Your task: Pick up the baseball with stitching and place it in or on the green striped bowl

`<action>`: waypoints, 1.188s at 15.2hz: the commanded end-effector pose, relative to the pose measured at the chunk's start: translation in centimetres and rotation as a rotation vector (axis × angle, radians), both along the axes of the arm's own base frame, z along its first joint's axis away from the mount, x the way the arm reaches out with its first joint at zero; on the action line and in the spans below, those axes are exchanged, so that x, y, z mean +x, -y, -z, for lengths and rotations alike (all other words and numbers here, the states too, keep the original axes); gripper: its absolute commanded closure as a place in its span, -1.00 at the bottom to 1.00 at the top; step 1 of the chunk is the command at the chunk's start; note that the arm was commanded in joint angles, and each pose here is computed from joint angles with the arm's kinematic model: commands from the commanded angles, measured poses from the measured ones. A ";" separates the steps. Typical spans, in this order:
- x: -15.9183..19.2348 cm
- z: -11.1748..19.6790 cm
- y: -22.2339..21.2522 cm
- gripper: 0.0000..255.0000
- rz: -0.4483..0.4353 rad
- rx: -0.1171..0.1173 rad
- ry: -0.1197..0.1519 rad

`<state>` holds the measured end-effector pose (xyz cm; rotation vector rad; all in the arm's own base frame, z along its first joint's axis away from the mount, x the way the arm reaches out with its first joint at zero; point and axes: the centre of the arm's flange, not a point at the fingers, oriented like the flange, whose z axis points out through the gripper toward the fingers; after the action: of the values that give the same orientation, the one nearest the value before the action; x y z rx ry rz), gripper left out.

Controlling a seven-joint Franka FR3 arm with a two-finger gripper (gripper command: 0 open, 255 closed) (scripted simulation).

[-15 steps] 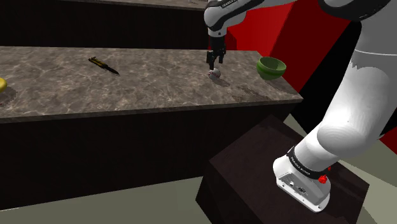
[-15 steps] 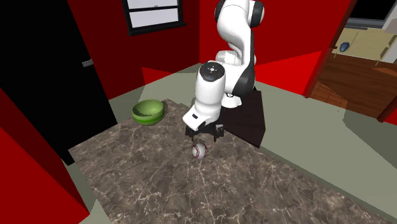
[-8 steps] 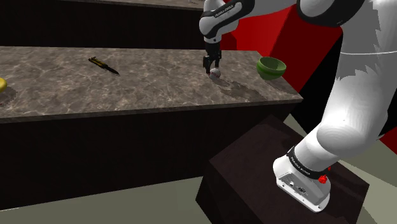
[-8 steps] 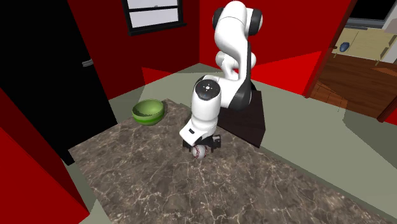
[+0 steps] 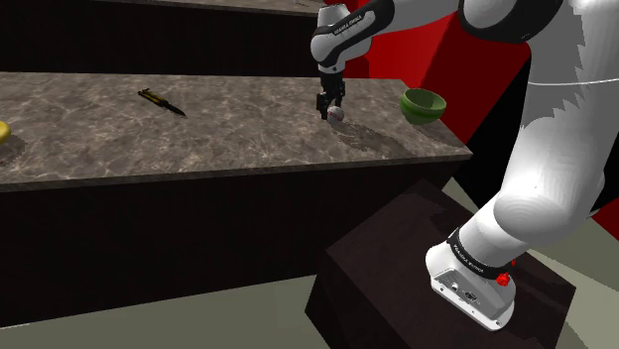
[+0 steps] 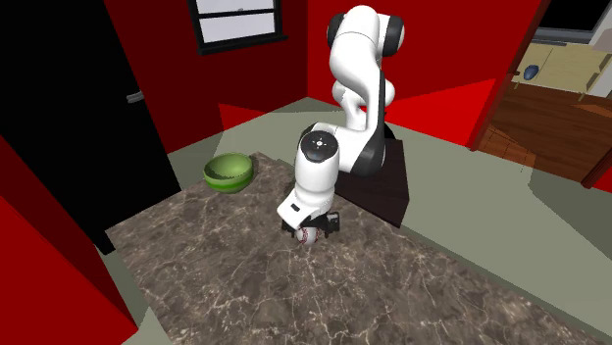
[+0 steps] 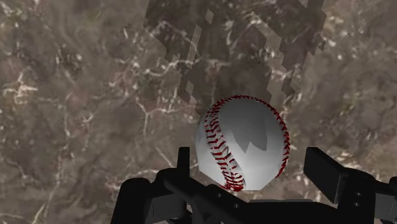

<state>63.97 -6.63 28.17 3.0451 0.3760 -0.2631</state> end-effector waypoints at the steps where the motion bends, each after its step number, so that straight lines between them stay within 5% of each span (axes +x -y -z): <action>1: 0.0 0.0 0.0 -1.00 0.000 0.000 0.000; 2: 0.0 0.0 0.0 -1.00 0.000 0.000 0.000; 3: 0.0 0.0 0.0 1.00 0.000 0.000 0.000; 12: 0.0 0.0 0.0 1.00 0.000 0.000 0.000; 18: 0.0 -3.2 0.0 1.00 0.000 0.000 0.000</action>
<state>64.03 -6.65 30.85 3.0451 0.3761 -0.2625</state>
